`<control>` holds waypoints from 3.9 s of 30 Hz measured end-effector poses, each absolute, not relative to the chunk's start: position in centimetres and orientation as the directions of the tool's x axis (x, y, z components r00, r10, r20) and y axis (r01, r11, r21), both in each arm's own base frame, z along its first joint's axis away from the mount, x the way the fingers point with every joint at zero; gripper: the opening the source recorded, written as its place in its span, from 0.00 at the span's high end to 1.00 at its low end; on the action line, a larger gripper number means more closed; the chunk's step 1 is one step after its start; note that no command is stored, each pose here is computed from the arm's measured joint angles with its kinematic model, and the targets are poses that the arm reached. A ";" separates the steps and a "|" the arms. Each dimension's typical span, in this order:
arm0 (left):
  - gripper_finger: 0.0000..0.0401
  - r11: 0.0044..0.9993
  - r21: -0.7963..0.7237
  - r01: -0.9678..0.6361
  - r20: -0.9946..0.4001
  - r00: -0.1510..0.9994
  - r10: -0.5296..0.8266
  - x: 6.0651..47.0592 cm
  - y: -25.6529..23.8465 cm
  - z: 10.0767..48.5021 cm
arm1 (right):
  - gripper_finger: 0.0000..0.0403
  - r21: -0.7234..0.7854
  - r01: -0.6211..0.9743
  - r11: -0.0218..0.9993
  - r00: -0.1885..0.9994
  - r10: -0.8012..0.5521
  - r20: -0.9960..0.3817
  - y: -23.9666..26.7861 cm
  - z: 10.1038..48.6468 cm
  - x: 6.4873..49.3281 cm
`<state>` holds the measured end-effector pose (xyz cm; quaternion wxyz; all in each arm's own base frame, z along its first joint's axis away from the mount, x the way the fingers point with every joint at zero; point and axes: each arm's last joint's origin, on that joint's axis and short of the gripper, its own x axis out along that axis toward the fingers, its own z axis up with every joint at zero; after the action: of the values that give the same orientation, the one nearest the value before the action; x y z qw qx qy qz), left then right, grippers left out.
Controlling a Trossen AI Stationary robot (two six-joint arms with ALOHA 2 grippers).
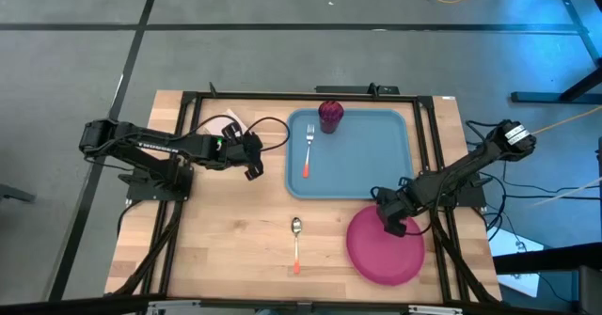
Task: Pick and place plate/cup/fork/spoon on tray
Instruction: Put the pink plate on the blue tray to the bottom right of the red cup
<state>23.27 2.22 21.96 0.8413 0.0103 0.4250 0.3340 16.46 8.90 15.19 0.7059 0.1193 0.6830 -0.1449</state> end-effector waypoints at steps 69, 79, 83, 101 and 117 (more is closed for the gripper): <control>0.74 0.794 0.341 -0.504 -0.700 0.428 0.572 23.4 2.3 22.1 | 0.75 -0.400 0.568 0.720 -0.036 -0.463 -0.885 -11.7 26.9 20.2; 0.74 0.794 0.341 -0.504 -0.700 0.428 0.572 23.4 2.3 22.1 | 0.75 -0.212 0.665 0.716 -0.083 -0.212 -0.974 -6.6 28.0 20.0; 0.74 0.794 0.340 -0.504 -0.700 0.428 0.572 23.4 2.3 22.0 | 0.75 -0.376 0.630 0.679 -0.257 -0.275 -0.927 -5.2 26.1 18.6; 0.74 0.793 0.329 -0.512 -0.689 0.444 0.572 23.6 2.3 22.2 | 0.86 -0.432 0.689 0.582 -0.389 -0.205 -0.898 -7.5 17.5 13.9; 0.74 0.794 0.328 -0.512 -0.689 0.446 0.572 23.6 2.3 22.2 | 0.99 -0.297 0.763 0.575 -0.288 -0.109 -0.951 -9.4 17.2 13.8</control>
<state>23.61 2.28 22.18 0.8495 0.0356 0.4187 0.3191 13.76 -9.39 17.18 0.5488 0.2343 0.6972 -0.3973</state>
